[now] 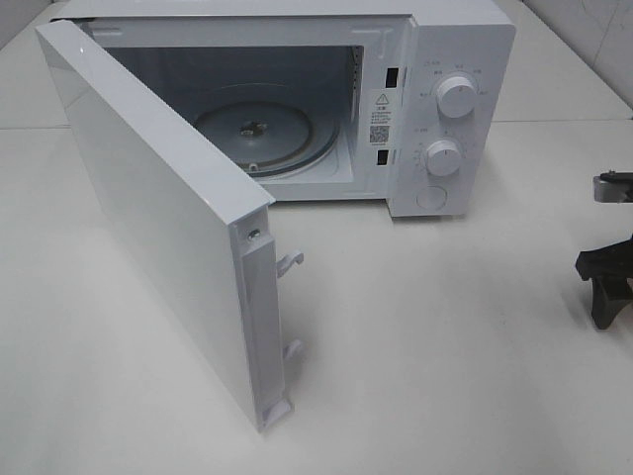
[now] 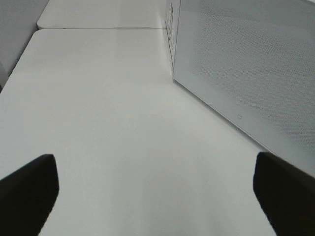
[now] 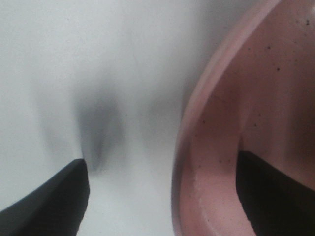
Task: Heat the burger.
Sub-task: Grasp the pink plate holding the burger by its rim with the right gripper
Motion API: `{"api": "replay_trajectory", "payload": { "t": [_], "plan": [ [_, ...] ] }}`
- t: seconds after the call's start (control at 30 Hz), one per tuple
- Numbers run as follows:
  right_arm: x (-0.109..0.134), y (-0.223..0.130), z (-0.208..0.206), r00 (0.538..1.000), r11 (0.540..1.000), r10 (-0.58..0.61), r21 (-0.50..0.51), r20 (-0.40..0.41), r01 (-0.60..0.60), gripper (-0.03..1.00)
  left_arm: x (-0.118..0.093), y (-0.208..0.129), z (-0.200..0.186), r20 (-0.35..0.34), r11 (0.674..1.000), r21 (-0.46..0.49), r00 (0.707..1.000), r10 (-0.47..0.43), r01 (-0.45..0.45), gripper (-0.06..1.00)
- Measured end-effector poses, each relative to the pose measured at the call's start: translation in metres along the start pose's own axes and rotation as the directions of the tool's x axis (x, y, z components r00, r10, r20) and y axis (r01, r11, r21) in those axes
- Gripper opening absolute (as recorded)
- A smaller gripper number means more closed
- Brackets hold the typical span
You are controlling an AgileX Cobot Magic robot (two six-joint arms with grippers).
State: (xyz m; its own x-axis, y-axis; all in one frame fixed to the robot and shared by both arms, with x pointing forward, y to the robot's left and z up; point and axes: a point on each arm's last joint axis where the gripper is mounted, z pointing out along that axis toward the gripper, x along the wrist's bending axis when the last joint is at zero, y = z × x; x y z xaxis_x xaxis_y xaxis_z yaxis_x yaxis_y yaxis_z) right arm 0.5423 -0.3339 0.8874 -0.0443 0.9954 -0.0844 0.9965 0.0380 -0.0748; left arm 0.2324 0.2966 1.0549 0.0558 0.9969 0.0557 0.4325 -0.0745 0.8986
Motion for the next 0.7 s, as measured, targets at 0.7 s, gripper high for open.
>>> {"api": "replay_trajectory", "payload": {
  "t": [0.7],
  "plan": [
    [-0.0002,0.0034,0.0074,0.998,0.998,-0.059,0.016,0.002,0.059,0.52,0.0000,0.0000,0.0000,0.000,1.000,0.000,1.000,0.000,0.000,1.00]
  ]
}}
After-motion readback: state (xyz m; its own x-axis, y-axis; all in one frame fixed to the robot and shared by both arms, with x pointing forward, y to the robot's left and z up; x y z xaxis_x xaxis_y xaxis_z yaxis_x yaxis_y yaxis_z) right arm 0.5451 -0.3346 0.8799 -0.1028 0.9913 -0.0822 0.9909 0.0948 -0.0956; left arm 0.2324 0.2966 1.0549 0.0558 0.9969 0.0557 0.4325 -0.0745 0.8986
